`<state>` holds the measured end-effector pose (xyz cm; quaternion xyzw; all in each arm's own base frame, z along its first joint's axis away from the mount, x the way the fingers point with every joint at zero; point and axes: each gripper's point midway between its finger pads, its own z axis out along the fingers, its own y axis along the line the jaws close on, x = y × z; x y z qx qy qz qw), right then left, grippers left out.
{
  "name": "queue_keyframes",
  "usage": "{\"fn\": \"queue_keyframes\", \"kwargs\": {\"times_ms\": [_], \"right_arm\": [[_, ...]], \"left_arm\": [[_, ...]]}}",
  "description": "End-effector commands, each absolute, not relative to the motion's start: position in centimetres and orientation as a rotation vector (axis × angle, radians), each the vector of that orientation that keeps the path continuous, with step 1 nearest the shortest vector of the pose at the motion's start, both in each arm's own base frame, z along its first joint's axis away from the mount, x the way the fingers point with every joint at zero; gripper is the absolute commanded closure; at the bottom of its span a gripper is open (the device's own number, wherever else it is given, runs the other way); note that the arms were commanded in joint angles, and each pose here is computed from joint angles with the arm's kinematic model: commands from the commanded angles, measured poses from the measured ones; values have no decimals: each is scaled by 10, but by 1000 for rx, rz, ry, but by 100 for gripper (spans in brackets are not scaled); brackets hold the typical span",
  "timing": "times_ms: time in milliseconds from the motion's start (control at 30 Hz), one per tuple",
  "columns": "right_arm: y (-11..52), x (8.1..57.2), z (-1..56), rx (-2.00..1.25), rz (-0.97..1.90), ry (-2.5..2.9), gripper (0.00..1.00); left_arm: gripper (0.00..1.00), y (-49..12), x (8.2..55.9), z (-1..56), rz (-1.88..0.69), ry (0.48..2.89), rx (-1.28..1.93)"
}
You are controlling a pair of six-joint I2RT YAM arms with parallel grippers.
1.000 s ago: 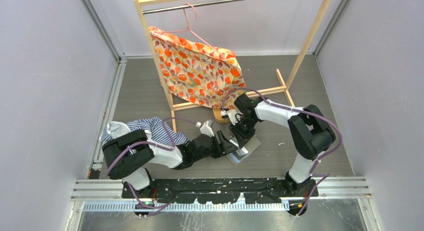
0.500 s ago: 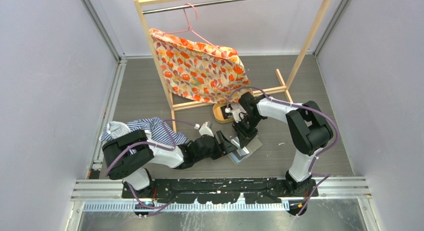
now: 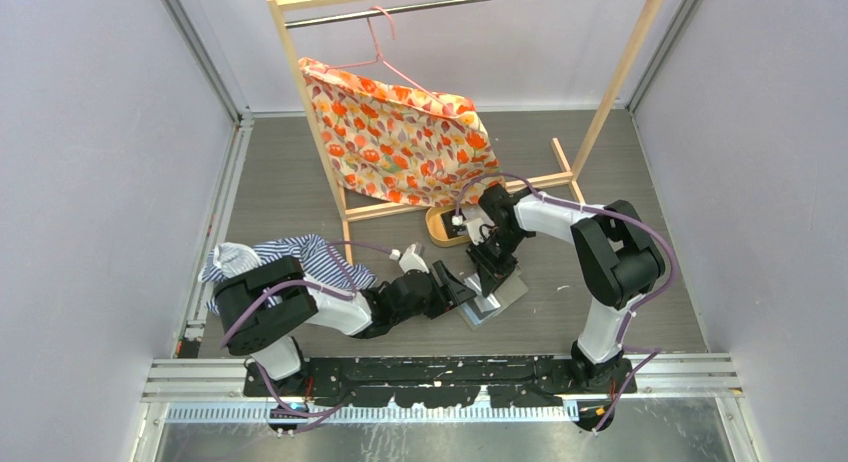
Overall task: Put the credit cards into the card holder
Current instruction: Open the card holder at the center of the board.
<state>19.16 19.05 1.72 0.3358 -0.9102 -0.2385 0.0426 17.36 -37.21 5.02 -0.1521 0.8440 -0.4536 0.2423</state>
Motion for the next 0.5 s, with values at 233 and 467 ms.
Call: {"fn": "queue_keyframes", "kwargs": {"times_ms": [233, 467], "right_arm": [[204, 194, 26, 1019, -852, -2762, 78], [207, 198, 36, 971, -957, -2761, 78]], "left_arm": [[55, -377, 206, 71, -1294, 2161, -455], [60, -385, 210, 85, -1405, 2087, -420]]}}
